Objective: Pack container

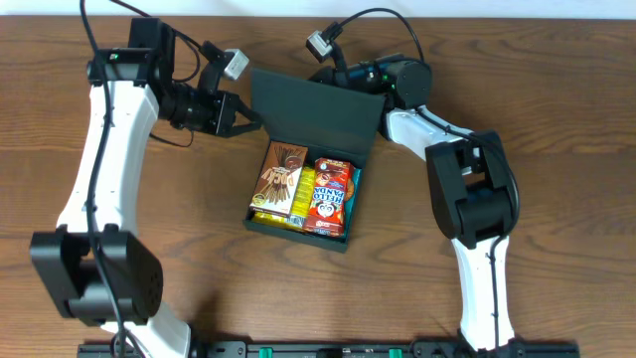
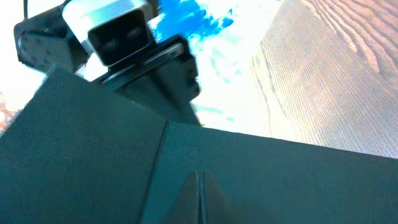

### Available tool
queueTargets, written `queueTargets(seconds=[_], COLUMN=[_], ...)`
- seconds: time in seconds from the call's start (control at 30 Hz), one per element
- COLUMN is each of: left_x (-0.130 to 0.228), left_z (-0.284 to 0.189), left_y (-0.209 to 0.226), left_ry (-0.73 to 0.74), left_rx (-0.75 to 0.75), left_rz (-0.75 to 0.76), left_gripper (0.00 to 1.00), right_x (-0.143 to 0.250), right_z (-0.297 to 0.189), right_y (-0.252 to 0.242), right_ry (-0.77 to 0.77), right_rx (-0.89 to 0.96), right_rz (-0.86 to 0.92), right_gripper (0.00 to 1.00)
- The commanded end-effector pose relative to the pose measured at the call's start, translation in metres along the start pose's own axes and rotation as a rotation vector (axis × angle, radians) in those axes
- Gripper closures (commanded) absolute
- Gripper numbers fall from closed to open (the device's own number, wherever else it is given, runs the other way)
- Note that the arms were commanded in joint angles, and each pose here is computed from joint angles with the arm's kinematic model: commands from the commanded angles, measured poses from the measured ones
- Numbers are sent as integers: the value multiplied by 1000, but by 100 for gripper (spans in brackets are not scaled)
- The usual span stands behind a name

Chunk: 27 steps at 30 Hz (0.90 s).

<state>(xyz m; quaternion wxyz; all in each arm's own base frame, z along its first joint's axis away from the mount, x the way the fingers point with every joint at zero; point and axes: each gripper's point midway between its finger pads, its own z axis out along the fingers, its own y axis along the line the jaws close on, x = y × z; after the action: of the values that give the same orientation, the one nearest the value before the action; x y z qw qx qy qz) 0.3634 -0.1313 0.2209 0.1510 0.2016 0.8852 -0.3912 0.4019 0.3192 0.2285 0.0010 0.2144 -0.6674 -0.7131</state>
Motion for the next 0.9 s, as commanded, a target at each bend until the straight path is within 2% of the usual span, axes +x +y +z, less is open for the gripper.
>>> queueTargets(seconds=[0.0,0.43,0.57,0.7,0.87], left_x=[4,-5,-5,1,2], left_z=[-11,-74,-93,-92,-87], left_y=[-13,-84,-82,-76,-72], left_ry=[-5,-212,-257,-231,-212], left_rx=[-26,-115,-252,-279,-264], left_rz=[87,300,285,247,228], left_gripper=[94,94,94,94,94], right_x=[4,24,28,13,-10], right_z=[1,49,57,26,-32], right_y=[2,8,9,5,-1], right_ry=[13,110,126,63,-63], right_rx=[3,-29,-35,-14,24], right_rz=[-31,-29,-30,-44,-177], right_gripper=[98,98,98,98,98])
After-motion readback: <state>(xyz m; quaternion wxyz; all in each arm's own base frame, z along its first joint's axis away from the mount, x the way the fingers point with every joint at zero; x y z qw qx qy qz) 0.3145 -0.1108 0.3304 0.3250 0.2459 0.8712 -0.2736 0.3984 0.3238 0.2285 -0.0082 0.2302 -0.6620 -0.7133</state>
